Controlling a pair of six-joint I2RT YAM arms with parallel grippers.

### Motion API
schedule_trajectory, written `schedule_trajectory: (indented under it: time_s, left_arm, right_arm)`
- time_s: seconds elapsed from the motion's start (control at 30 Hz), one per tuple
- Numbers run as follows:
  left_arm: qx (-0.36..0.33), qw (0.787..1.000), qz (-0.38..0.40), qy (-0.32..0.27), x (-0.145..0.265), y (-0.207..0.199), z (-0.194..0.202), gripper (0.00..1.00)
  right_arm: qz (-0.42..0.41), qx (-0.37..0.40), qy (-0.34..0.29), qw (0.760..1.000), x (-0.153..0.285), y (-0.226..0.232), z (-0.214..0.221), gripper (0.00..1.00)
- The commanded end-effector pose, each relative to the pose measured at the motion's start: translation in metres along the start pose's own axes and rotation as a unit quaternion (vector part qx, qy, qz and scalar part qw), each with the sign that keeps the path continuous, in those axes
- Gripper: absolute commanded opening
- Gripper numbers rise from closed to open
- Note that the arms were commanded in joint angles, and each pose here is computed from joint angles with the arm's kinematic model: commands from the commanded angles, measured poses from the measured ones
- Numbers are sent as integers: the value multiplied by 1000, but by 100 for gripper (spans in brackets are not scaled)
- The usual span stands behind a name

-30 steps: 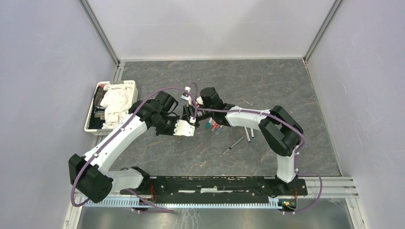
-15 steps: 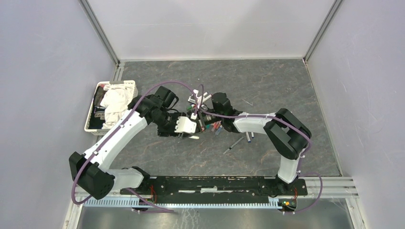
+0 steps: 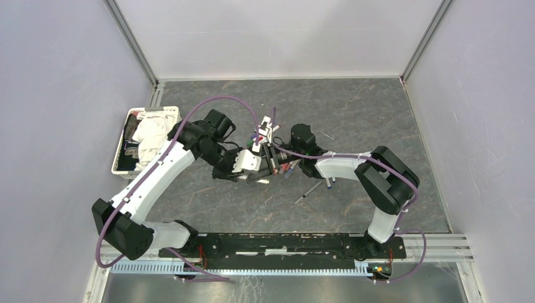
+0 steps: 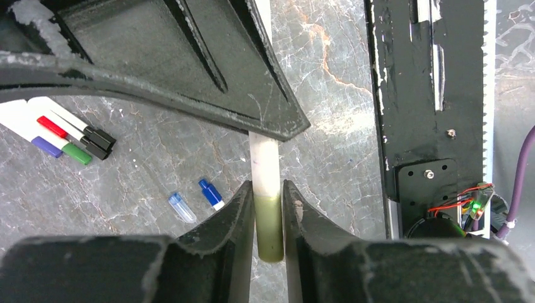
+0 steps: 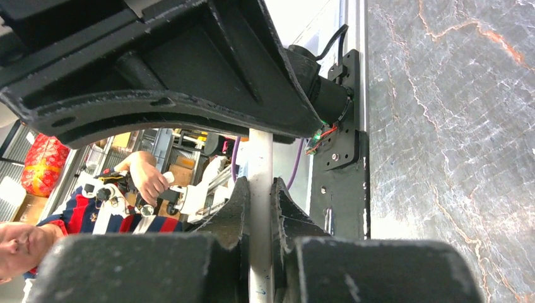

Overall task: Open the pen caps
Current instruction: Open the pen cap from the pen.

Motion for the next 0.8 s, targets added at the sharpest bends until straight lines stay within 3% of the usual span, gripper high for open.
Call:
schedule_trajectory:
  time_s: [0.0, 0.2, 0.33, 0.43, 0.77]
  left_arm:
    - [6, 1000, -3, -6, 6, -3, -4, 28]
    - [-4, 1000, -12, -10, 7, 2, -7, 16]
    - [0, 1000, -2, -18, 2, 2, -9, 3]
    - [1, 1000, -5, -10, 1, 4, -5, 2]
    - [-4, 1000, -28, 2, 2, 10, 0, 2]
  right_arm:
    - [-18, 37, -5, 999, 7, 16, -4, 0]
    - [-2, 32, -7, 999, 4, 8, -7, 0]
    - [-7, 39, -7, 999, -5, 11, -15, 24]
    - [-17, 45, 3, 999, -16, 14, -18, 32]
    - [-27, 38, 27, 999, -23, 11, -2, 32]
Point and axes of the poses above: each gripper's point midway between its finger pads, its own x axis back along the fingers, its own y axis along the line the jaws close on, z = x × y, the point moved 1 cm from there along x, back along the fingers, and after that the axes turned 5 degrees about x, right-handed, at the moved point
